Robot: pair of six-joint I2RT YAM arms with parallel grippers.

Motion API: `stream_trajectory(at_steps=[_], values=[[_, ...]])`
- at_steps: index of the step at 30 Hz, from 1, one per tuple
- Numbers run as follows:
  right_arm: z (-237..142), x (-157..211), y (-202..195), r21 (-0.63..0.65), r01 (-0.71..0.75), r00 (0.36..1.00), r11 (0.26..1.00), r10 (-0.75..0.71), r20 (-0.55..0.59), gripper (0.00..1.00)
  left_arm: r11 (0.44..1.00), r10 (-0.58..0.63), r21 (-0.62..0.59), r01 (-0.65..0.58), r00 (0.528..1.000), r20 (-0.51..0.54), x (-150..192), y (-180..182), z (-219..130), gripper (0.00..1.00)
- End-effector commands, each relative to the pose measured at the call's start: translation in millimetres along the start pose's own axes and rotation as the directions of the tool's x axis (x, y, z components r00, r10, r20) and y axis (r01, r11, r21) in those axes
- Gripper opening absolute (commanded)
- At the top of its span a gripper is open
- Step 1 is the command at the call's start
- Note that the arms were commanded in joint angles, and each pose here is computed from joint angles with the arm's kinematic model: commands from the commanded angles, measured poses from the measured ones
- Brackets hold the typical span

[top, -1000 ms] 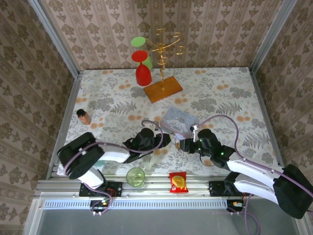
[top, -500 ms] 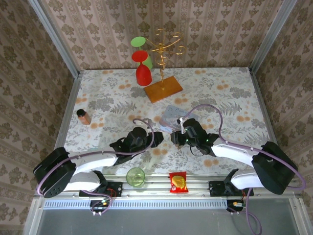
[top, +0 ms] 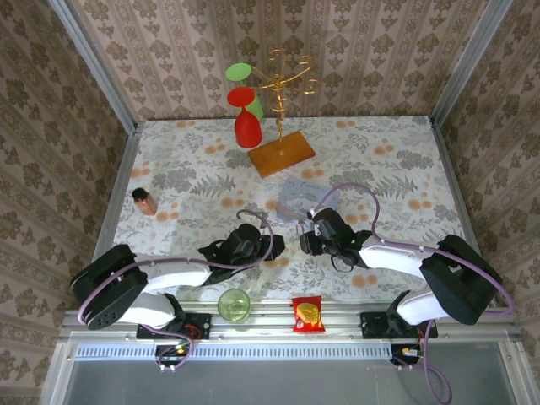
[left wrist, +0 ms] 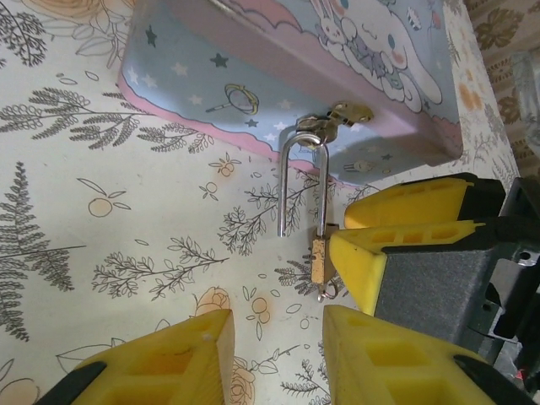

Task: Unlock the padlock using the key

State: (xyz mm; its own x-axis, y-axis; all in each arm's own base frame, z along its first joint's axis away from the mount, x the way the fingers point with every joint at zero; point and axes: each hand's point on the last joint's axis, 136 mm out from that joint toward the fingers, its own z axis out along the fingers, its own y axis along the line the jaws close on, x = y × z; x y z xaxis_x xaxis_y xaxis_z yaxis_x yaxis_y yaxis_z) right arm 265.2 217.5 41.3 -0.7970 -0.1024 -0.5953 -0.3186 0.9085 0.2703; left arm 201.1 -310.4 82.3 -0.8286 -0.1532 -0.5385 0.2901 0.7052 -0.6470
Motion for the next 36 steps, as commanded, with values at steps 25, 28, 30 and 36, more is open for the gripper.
stream_trajectory(at_steps=[25,28,30,36], values=[[27.0,25.2,-14.1,-0.017,-0.072,0.997,0.997,0.071,-0.011,0.45,0.998,-0.021,0.058,0.019,1.000,0.023,-1.2,-18.9,3.1,0.33],[28.1,30.7,-25.4,0.041,-0.093,0.996,0.995,0.093,-0.010,0.42,0.998,-0.020,0.058,0.019,1.000,0.021,-0.8,-18.8,3.0,0.33],[25.9,33.7,-32.0,0.086,-0.096,0.995,0.992,0.097,-0.007,0.38,0.998,-0.020,0.055,0.019,1.000,0.022,-1.3,-18.0,3.2,0.33],[21.0,40.0,-36.0,0.108,-0.135,0.991,0.985,0.135,0.012,0.32,0.998,0.048,0.041,-0.050,0.998,0.036,-18.3,-27.4,0.9,0.33]])
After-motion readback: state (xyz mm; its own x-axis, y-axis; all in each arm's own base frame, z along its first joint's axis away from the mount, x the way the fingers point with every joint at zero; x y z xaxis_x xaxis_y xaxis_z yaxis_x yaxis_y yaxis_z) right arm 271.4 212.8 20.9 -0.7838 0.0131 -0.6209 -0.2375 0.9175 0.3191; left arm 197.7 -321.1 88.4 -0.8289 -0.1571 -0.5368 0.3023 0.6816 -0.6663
